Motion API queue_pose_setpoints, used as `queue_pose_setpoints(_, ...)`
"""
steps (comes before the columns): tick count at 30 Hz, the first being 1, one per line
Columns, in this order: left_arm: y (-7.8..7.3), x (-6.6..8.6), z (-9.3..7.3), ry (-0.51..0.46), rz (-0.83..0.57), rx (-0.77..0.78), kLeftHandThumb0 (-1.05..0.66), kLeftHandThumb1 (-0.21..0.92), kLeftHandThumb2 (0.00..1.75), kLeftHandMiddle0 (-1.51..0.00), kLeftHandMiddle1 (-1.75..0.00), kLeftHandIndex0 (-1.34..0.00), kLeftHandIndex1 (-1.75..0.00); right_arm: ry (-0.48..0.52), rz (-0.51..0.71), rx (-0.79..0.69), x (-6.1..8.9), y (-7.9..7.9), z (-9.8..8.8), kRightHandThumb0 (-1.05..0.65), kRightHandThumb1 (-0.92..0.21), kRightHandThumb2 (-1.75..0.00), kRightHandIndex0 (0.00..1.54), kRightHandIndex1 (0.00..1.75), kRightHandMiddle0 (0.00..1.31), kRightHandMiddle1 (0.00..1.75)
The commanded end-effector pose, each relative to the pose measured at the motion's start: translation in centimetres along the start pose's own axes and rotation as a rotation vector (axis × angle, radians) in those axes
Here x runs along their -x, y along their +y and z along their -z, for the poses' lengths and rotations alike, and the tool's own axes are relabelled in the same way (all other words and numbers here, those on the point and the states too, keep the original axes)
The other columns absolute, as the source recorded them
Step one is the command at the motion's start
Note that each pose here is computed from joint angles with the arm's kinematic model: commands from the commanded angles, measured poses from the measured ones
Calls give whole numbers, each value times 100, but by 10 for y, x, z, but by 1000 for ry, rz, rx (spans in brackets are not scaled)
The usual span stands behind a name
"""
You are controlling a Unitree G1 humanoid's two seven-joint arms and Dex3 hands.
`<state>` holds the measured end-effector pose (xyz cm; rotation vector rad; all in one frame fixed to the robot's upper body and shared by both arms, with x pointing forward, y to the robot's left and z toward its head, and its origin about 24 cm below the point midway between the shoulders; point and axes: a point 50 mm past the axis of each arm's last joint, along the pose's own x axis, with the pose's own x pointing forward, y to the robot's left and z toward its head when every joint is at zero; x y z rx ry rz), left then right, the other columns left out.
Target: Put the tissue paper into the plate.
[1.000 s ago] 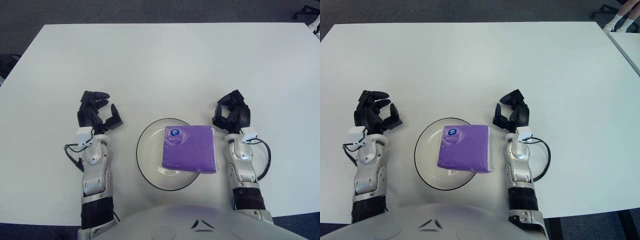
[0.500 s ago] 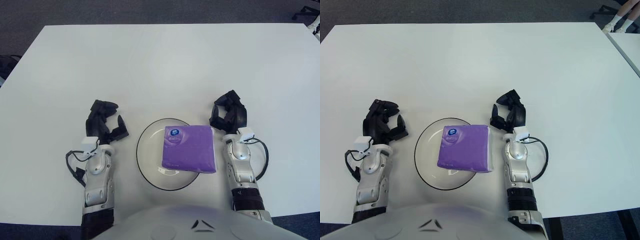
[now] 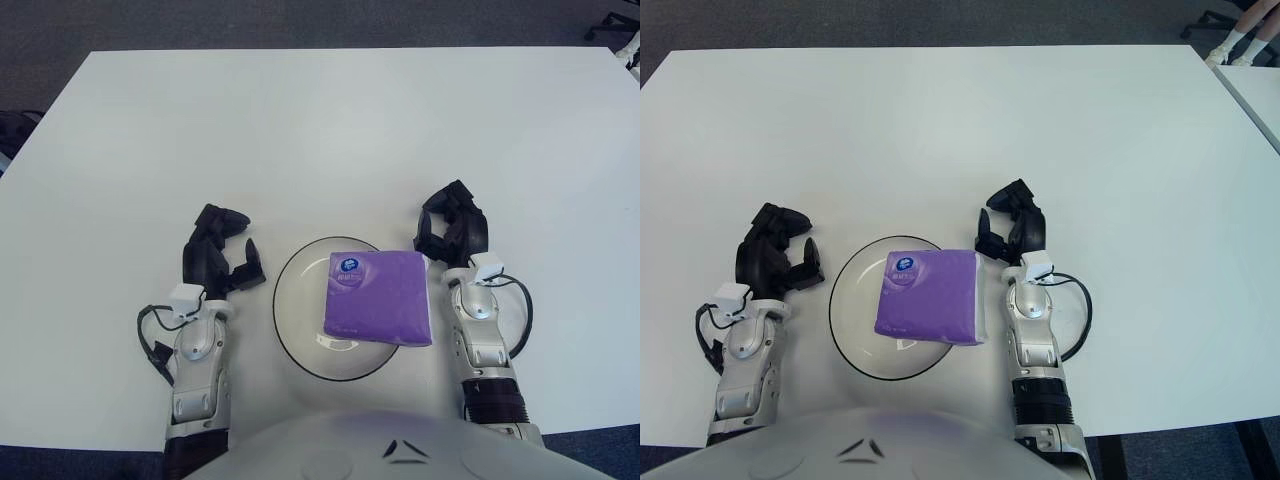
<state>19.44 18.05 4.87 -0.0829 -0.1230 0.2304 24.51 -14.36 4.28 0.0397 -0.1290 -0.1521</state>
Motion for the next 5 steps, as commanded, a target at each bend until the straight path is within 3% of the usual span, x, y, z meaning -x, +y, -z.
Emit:
queue_pose_setpoints(1,4,15,25,137,17,2,-1,10,158,-77,-175,-53,-175,305,7,5,32,-4,48,-44,-45,-116,89,175,51,175)
queue_pose_setpoints(5,5,18,29,149,29,-8,-1,8,160,-79,-175,-55,-175,306,5,0,32,-3,48,-44,-45,-116,89,175,51,175)
